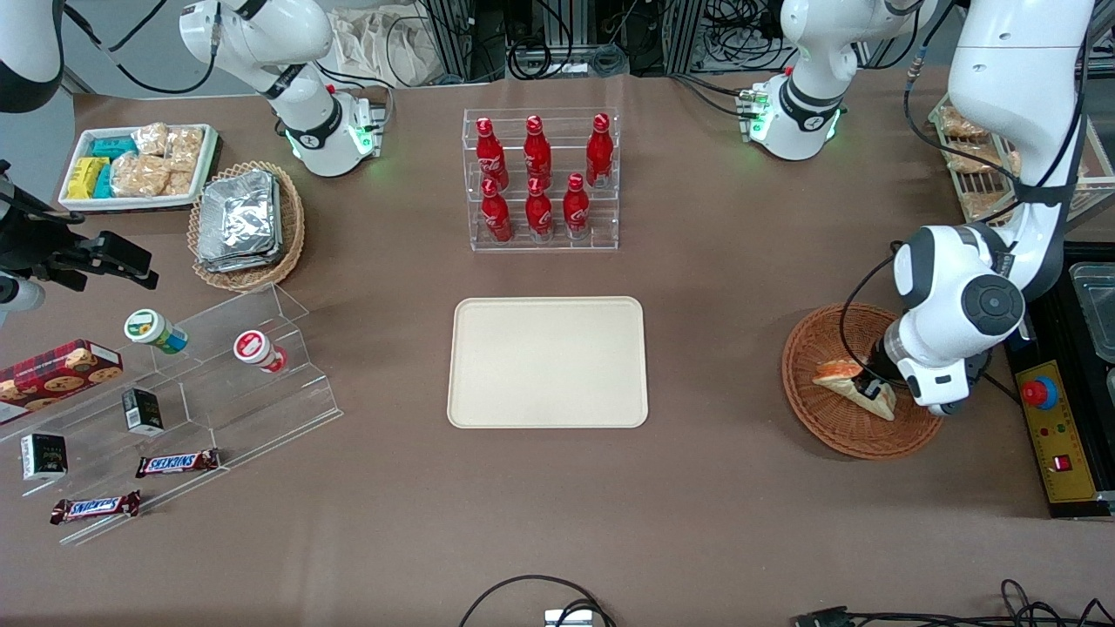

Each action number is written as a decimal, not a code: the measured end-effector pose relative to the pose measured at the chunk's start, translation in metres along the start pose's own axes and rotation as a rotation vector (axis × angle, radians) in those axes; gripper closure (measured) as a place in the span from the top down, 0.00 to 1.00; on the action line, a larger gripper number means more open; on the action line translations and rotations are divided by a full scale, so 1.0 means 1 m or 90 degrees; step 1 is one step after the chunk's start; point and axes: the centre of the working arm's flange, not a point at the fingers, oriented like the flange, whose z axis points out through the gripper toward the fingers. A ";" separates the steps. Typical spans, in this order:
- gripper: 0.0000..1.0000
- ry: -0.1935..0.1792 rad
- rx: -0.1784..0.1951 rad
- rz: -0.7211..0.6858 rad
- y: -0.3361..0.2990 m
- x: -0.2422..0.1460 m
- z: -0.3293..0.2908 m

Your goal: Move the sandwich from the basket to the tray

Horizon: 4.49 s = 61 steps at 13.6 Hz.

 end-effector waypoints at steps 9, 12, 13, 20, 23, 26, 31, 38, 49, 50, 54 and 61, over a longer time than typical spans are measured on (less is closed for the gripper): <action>0.16 -0.016 0.079 0.256 0.059 -0.130 -0.204; 0.16 0.005 0.071 0.390 0.095 -0.236 -0.217; 0.16 0.002 0.075 0.432 0.105 -0.269 -0.206; 0.15 -0.026 0.040 0.596 0.173 -0.391 -0.081; 0.15 0.009 0.066 0.615 0.181 -0.395 -0.019; 0.18 0.010 0.066 0.619 0.185 -0.404 -0.002; 0.57 0.017 0.055 0.621 0.189 -0.407 -0.008; 1.00 0.058 0.039 0.549 0.190 -0.349 -0.108; 1.00 -0.018 0.041 0.599 0.066 -0.104 -0.269; 1.00 -0.027 0.018 0.606 0.051 -0.080 -0.279; 1.00 -0.026 0.000 0.617 0.003 -0.044 -0.318; 1.00 -0.039 0.010 0.630 0.009 -0.056 -0.307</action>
